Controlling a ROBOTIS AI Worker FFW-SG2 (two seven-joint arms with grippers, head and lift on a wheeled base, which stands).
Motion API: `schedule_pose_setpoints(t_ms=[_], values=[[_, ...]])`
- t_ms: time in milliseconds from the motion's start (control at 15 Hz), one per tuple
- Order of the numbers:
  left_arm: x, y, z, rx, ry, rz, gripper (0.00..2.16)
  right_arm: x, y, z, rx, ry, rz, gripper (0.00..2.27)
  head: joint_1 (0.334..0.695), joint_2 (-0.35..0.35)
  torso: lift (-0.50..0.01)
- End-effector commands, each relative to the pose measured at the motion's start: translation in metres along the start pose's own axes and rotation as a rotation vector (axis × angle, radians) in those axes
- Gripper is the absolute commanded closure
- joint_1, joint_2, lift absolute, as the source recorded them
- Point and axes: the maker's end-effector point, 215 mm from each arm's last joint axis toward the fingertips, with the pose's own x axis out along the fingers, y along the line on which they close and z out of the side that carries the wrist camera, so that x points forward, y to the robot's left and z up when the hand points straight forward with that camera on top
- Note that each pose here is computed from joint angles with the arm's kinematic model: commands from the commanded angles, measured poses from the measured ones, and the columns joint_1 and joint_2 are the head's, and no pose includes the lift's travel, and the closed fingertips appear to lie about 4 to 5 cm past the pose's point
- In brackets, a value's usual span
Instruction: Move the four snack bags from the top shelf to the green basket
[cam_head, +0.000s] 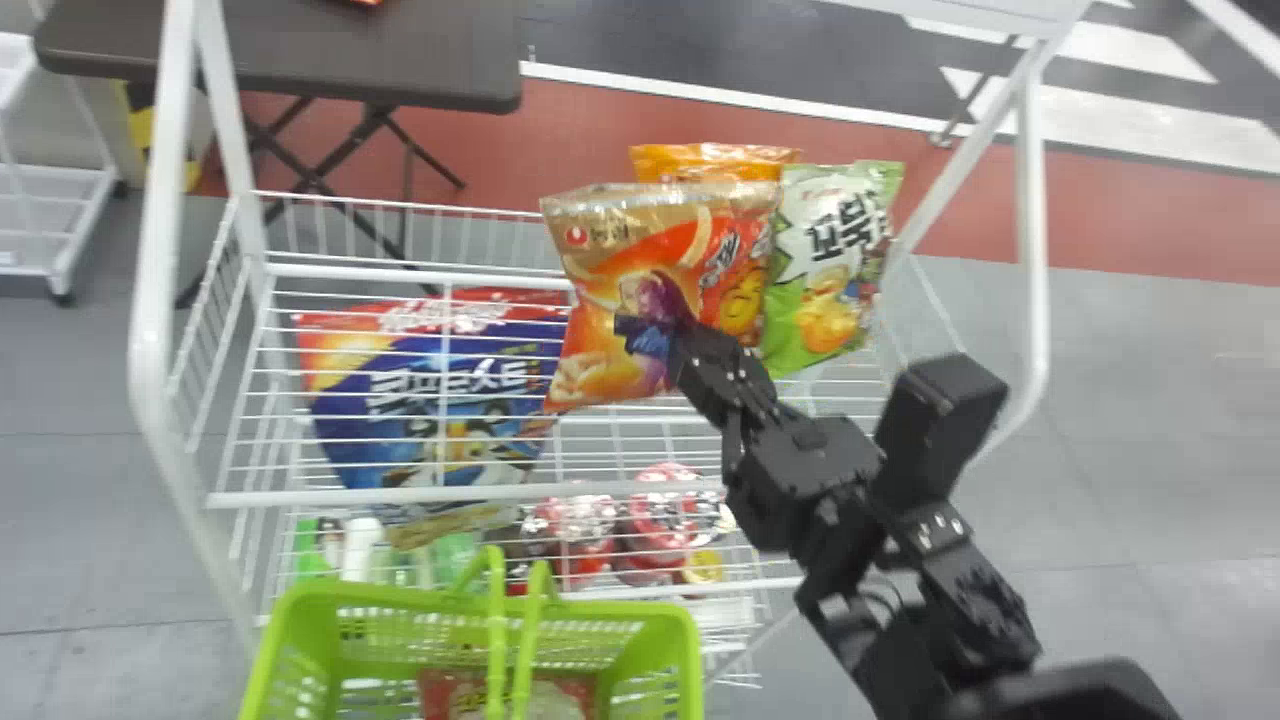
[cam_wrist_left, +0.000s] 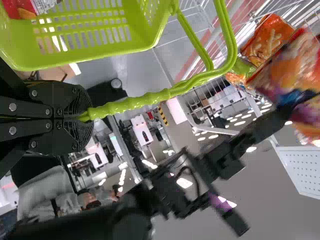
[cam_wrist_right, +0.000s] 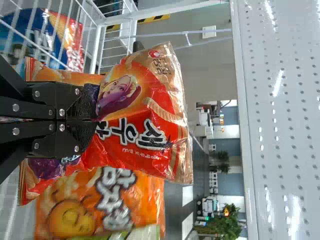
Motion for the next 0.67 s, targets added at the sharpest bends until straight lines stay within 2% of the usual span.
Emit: schedule_pose_setpoints(t_ms=[0,133,400,600], values=[[0.0,0.0,0.003,0.009,-0.009,0.002,1.34,-0.053,-0.019,-0.023,0.053,0.097,-0.043,2.22,0.695,-0.35,0.0],[-0.002,0.002,0.004,0.011,-0.021,0.008,1.34,-0.079,-0.025,-0.059,0.127,0.218,0.0,2.22,0.695,-0.35,0.0],[0.004,0.002,0.003,0.019,-0.042,0.026,1.34,-0.126,-0.009,-0.138,0.354,0.533,0.078,2.22,0.695,-0.35,0.0],[0.009,0.002,-0.001,0.025,-0.031,0.035,1.34,-0.172,0.021,-0.174,0.574,0.742,0.141,2.22,0.695,-0.35,0.0]])
